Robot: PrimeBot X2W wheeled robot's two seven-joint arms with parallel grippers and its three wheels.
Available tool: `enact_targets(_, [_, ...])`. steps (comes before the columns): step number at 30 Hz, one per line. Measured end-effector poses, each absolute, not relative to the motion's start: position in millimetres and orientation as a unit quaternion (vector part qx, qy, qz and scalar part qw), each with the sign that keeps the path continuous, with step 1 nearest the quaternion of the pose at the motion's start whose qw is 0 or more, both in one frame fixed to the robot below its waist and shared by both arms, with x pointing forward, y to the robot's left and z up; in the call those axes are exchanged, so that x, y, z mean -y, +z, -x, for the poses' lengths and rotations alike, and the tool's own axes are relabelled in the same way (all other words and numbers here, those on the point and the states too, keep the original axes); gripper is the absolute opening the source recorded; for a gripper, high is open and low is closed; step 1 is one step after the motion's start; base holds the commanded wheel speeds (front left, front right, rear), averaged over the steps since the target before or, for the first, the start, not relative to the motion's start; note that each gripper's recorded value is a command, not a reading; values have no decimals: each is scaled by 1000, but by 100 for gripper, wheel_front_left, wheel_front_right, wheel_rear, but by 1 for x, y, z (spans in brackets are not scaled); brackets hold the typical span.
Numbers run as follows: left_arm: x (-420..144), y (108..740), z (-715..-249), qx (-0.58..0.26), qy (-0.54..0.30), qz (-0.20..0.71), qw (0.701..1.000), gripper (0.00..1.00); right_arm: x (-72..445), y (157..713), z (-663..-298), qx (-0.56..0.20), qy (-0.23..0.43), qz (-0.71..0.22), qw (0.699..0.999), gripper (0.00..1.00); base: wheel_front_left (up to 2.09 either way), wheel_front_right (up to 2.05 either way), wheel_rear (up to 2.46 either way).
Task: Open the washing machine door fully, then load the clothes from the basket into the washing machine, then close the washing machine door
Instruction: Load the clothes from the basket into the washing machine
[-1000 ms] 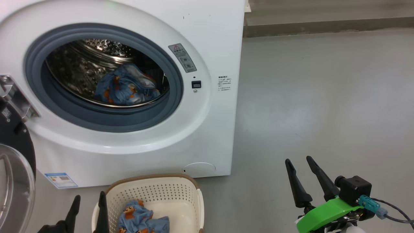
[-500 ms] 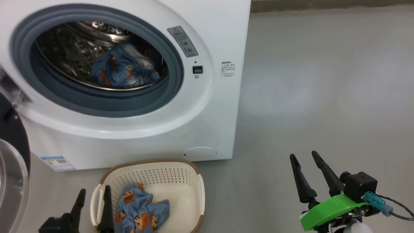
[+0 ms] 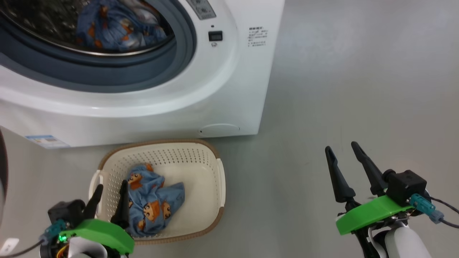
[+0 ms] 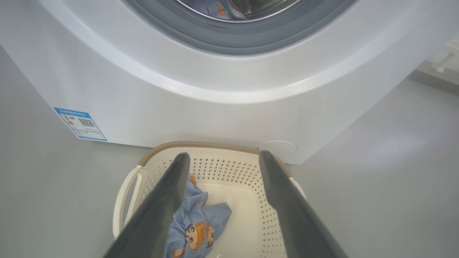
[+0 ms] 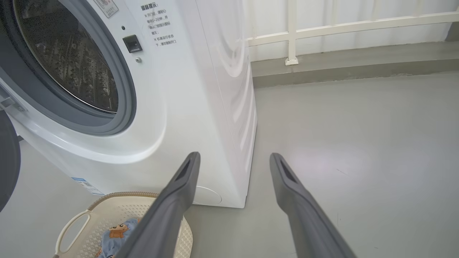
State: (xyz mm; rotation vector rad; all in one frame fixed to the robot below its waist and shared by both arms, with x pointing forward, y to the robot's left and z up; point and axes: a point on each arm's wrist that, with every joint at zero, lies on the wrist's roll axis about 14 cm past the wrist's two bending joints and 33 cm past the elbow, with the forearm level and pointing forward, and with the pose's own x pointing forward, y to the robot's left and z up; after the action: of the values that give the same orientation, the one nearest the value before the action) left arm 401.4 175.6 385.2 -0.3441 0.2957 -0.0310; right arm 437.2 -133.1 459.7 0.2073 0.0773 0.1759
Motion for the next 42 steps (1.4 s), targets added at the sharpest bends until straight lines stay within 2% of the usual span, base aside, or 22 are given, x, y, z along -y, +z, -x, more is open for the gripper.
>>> enact_targets(10, [-181, 308, -416, -273, -30, 139, 952, 100, 138, 430, -460, -62, 80, -97, 990, 100, 0, 0, 0])
enact_targets(18, [-170, 262, -427, -342, -52, 124, 930, 100, 155, 401, -464, -87, 55, -92, 990, 100, 0, 0, 0])
enact_targets(30, [-166, 191, -425, -458, -75, 88, 882, 100, 174, 361, -466, -121, 30, -78, 989, 100, 0, 0, 0])
enact_targets(35, [-168, 165, -421, -498, -82, 72, 861, 100, 181, 346, -464, -134, 21, -72, 988, 100, 0, 0, 0])
enact_targets(42, [-163, 140, -430, -518, -92, 62, 848, 100, 187, 328, -462, -153, 14, -63, 986, 100, 0, 0, 0])
